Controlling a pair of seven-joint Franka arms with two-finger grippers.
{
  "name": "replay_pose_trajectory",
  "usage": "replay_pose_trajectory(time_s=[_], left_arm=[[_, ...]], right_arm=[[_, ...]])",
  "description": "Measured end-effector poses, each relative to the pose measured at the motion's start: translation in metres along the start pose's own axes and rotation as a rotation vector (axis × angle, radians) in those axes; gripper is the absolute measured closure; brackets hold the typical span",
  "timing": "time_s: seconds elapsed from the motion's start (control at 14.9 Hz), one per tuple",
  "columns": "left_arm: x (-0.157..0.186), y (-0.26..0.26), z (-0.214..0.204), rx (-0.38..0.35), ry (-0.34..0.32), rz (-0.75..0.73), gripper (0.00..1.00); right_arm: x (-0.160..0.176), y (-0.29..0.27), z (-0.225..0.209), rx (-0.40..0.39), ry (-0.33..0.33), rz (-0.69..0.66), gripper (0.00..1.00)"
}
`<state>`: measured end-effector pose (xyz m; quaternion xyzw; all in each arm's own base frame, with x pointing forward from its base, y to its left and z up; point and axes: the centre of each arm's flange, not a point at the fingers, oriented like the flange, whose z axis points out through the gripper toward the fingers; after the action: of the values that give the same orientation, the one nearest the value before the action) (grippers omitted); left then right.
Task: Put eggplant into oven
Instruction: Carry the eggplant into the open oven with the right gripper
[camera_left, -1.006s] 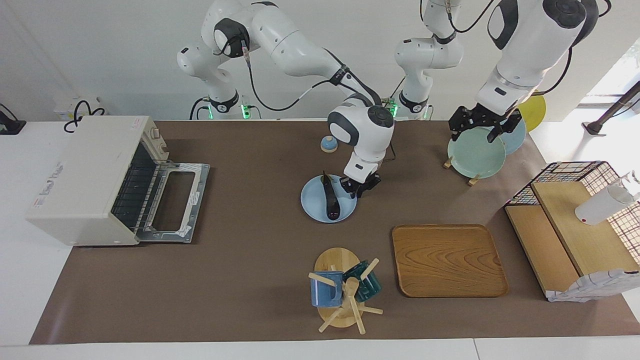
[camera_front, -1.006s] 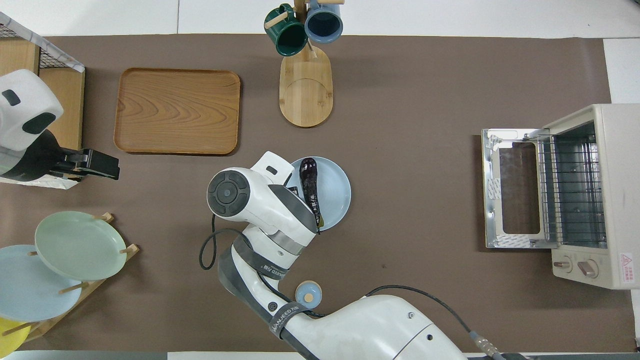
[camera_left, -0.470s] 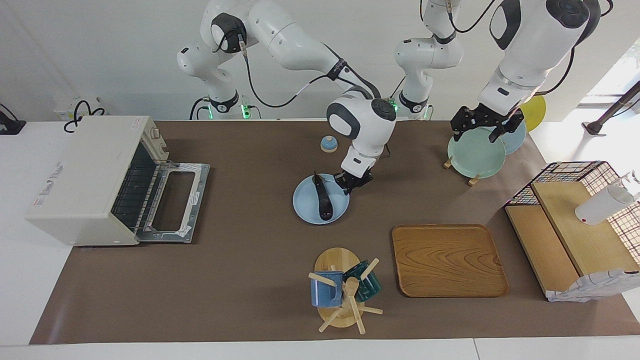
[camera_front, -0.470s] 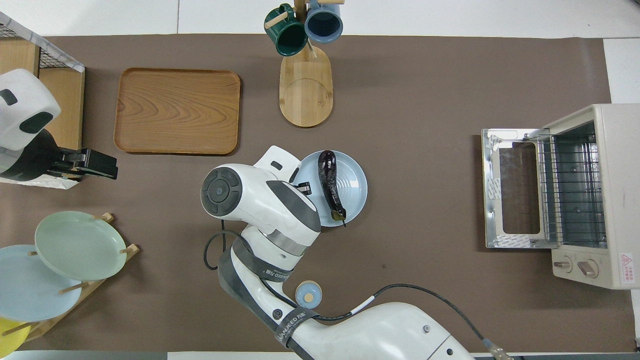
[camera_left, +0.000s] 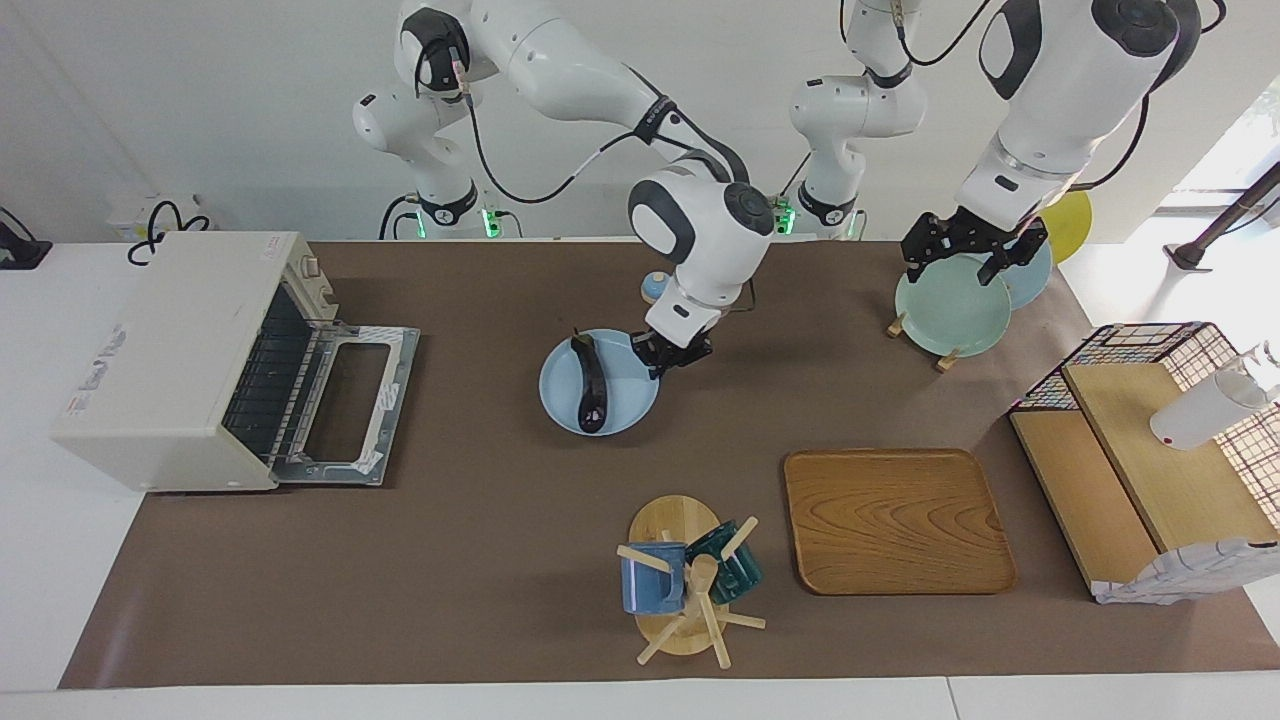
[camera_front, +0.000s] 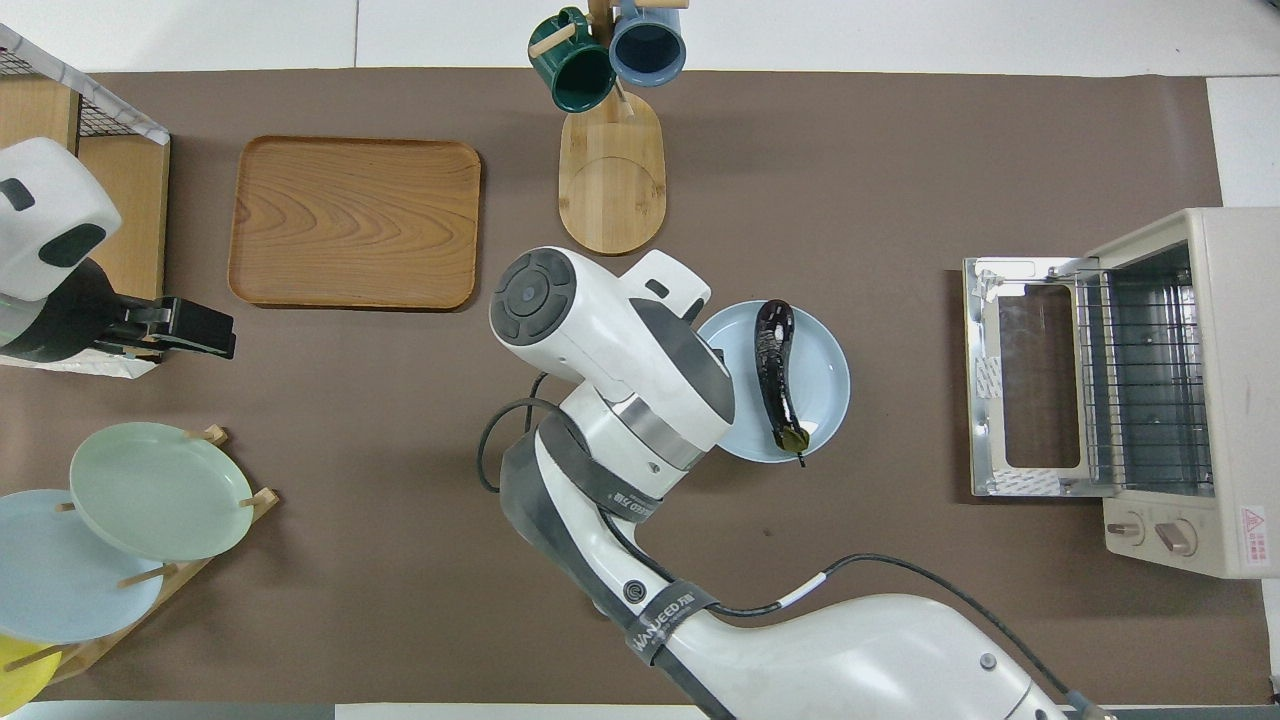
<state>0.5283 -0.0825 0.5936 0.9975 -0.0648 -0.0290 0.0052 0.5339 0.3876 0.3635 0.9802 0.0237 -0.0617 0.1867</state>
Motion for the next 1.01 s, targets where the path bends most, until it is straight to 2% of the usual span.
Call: replay_pose_trajectory(time_s=[0.4,0.54,0.81,1.01], left_arm=[[0.0,-0.003,0.0,0.0,0.0,-0.005,0.0],[0.0,-0.002,0.0,0.0,0.0,-0.003,0.0],[0.0,-0.002,0.0,0.0,0.0,-0.004,0.0],[0.0,-0.006,0.0,-0.001,0.0,-0.011,0.0]], right_arm=[[0.0,0.112,0.053,-0.145,-0.043,-0.012,0.98],[-0.003,0.159,0.062,-0.142,-0.055,-0.031,0.98],[-0.004,0.258,0.087,-0.083,-0.075,-0.095,0.98],[-0.011,0.295,0.105,-0.084,-0.085,-0.132,0.98]])
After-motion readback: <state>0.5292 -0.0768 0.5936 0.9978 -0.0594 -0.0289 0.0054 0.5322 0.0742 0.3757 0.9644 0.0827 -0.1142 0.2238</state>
